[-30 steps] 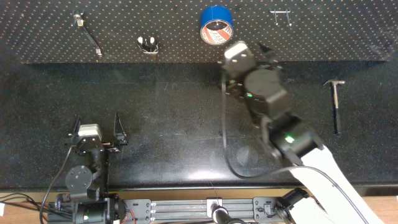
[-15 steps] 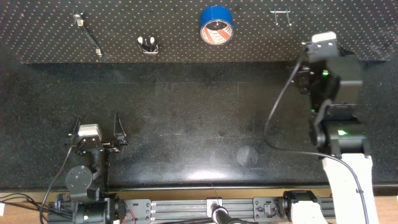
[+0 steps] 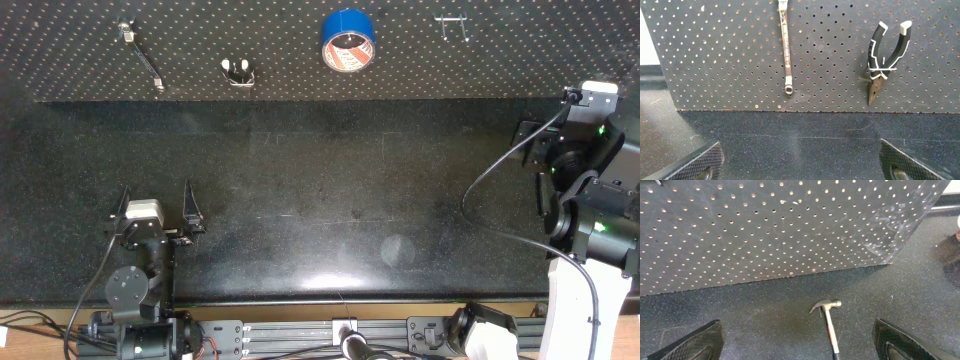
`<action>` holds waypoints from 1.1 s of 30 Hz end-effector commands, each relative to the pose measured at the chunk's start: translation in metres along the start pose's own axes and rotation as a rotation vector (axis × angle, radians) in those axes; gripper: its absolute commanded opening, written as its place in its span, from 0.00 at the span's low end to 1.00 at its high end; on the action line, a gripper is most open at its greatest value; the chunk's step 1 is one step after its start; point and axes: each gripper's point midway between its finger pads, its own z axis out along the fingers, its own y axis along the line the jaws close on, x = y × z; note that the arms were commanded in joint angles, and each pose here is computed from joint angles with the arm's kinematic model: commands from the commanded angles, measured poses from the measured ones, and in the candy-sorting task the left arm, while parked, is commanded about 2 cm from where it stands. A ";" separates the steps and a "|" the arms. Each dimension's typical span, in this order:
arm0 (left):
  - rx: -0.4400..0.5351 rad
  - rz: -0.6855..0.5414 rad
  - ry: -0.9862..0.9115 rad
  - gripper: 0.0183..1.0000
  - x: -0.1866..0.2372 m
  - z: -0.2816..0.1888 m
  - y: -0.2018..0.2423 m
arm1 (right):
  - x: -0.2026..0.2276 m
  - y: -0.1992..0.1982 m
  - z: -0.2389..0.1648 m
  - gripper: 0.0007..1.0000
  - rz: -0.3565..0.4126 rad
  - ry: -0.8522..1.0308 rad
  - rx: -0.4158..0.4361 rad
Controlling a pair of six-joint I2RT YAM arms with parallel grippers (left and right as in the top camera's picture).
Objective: Place Tools Onto Pegboard
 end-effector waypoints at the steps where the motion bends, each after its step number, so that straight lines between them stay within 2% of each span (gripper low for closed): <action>1: 0.007 -0.002 0.000 0.99 0.000 0.000 -0.001 | -0.003 0.001 -0.004 0.96 0.020 -0.014 -0.011; 7: 0.007 -0.002 0.000 1.00 0.000 0.000 -0.001 | 0.013 -0.003 -0.003 0.96 0.012 0.053 0.014; 12: 0.007 -0.002 0.000 1.00 0.000 0.000 -0.001 | 0.020 -0.032 -0.007 0.96 0.007 0.090 0.188; 14: 0.007 -0.002 0.000 0.99 0.000 0.000 -0.001 | 0.022 -0.035 -0.007 0.96 -0.042 0.106 0.205; 19: 0.007 -0.002 0.000 1.00 0.000 0.000 -0.001 | 0.035 -0.036 0.000 0.96 -0.251 0.184 0.181; 23: 0.007 -0.002 0.000 1.00 0.000 0.000 -0.001 | 0.065 -0.053 0.015 0.96 -0.275 0.314 0.153; 25: 0.007 -0.002 0.000 0.99 0.000 0.000 -0.001 | 0.086 -0.065 0.020 0.96 -0.250 0.380 0.110; 28: 0.007 -0.002 0.000 1.00 0.000 0.000 -0.001 | 0.105 -0.090 0.019 0.98 -0.202 0.425 0.102; 31: 0.007 -0.002 0.000 1.00 0.000 0.000 -0.001 | 0.126 -0.102 0.016 0.98 -0.244 0.484 0.053; 33: 0.007 -0.002 0.000 1.00 0.000 0.000 -0.001 | 0.144 -0.098 0.013 0.98 -0.275 0.532 -0.031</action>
